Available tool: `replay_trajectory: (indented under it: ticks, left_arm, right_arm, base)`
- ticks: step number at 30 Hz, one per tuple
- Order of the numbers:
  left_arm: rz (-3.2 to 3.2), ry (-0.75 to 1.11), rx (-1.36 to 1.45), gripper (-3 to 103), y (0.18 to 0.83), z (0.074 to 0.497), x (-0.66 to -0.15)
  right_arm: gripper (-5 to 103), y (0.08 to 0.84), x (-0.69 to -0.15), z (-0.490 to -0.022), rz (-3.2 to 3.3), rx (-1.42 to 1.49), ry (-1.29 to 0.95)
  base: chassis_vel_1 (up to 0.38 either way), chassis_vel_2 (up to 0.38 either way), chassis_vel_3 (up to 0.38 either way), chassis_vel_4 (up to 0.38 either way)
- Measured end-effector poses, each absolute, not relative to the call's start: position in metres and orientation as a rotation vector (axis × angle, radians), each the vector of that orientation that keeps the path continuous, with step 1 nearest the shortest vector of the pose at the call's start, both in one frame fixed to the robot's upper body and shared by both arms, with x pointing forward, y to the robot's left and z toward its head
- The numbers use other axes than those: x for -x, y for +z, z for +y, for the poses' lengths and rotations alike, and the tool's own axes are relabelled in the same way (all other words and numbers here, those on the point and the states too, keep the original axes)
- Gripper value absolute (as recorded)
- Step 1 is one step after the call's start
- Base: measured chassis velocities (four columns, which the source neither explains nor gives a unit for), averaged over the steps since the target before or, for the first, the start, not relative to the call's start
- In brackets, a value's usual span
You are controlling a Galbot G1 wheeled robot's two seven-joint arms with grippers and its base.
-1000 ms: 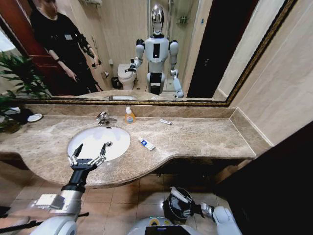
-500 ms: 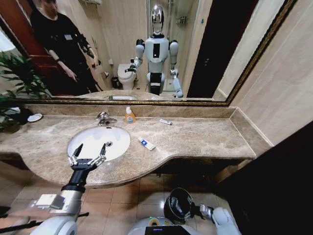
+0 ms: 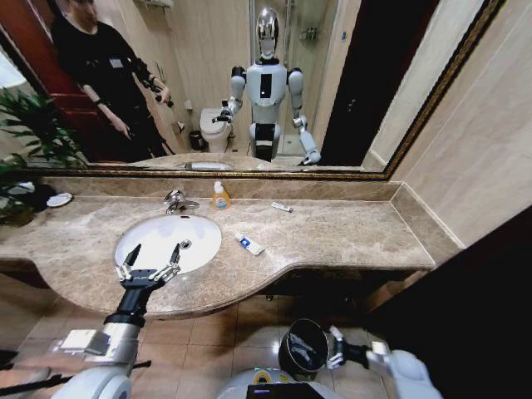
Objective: Pick up the trash from the sink and place it in the trash bin.
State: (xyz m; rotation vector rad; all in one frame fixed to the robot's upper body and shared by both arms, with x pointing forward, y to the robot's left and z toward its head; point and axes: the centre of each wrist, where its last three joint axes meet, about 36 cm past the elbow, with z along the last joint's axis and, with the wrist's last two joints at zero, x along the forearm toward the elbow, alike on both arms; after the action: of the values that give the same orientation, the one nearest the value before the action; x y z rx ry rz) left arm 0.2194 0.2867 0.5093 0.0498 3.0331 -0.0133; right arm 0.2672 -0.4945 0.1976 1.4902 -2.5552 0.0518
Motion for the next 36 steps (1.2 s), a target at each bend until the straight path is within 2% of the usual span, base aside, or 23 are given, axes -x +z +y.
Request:
replay_trajectory:
  ticks: [5, 7, 9, 10, 12, 13, 16, 23, 27, 29, 32, 36]
  left_arm:
    - [3.033, -0.013, -0.050, 100, 0.509, 0.287, -0.219]
    - [3.033, -0.013, -0.050, 100, 0.509, 0.287, -0.219]
    - [3.033, -0.013, -0.050, 100, 0.509, 0.287, -0.219]
    - [3.033, -0.013, -0.050, 100, 0.509, 0.287, -0.219]
    - [3.033, -0.013, -0.050, 100, 0.509, 0.287, -0.219]
    - [3.033, -0.013, -0.050, 100, 0.509, 0.287, -0.219]
    - [3.033, -0.013, -0.050, 100, 0.509, 0.287, -0.219]
    - [3.033, -0.013, -0.050, 100, 0.509, 0.287, -0.219]
    - [3.033, -0.013, -0.050, 100, 0.509, 0.287, -0.219]
    - [3.033, -0.013, -0.051, 100, 0.509, 0.287, -0.219]
    - [3.033, -0.013, -0.051, 100, 0.509, 0.287, -0.219]
    - [3.033, -0.013, -0.050, 100, 0.509, 0.287, -0.219]
  right_arm:
    - [100, 0.255, -0.287, -0.501, -2.714, -1.507, -0.088]
    - [100, 0.304, -0.307, -0.476, -2.870, -1.369, -0.086]
    - [100, 0.318, -0.314, -0.463, -2.917, -1.304, -0.078]
    - [100, 0.329, -0.320, -0.451, -2.947, -1.263, -0.073]
    - [100, 0.367, -0.348, -0.391, -3.053, -1.115, -0.057]
    - [100, 0.367, -0.348, -0.391, -3.053, -1.115, -0.057]
    - [100, 0.419, -0.381, -0.333, -3.111, -0.996, 0.010]
    - [100, 0.473, -0.430, -0.308, -3.076, -0.822, 0.223]
    - [100, 0.480, -0.495, -0.307, -3.011, -0.832, 0.378]
    - [100, 0.482, -0.503, -0.306, -3.002, -0.843, 0.390]
    - [100, 0.495, -0.551, -0.292, -2.961, -0.898, 0.420]
    - [100, 0.500, -0.576, -0.274, -2.907, -0.911, 0.428]
  base:
    - [0.000, 0.000, 0.000, 0.000]
    - [0.000, 0.000, 0.000, 0.000]
    - [0.000, 0.000, 0.000, 0.000]
    - [0.000, 0.000, 0.000, 0.000]
    - [0.000, 0.000, 0.000, 0.000]
    - [0.000, 0.000, 0.000, 0.000]
    - [0.000, 0.000, 0.000, 0.000]
    - [0.000, 0.000, 0.000, 0.000]
    - [0.000, 0.000, 0.000, 0.000]
    - [0.000, 0.000, 0.000, 0.000]
    - [0.000, 0.000, 0.000, 0.000]
    - [0.000, 0.000, 0.000, 0.000]
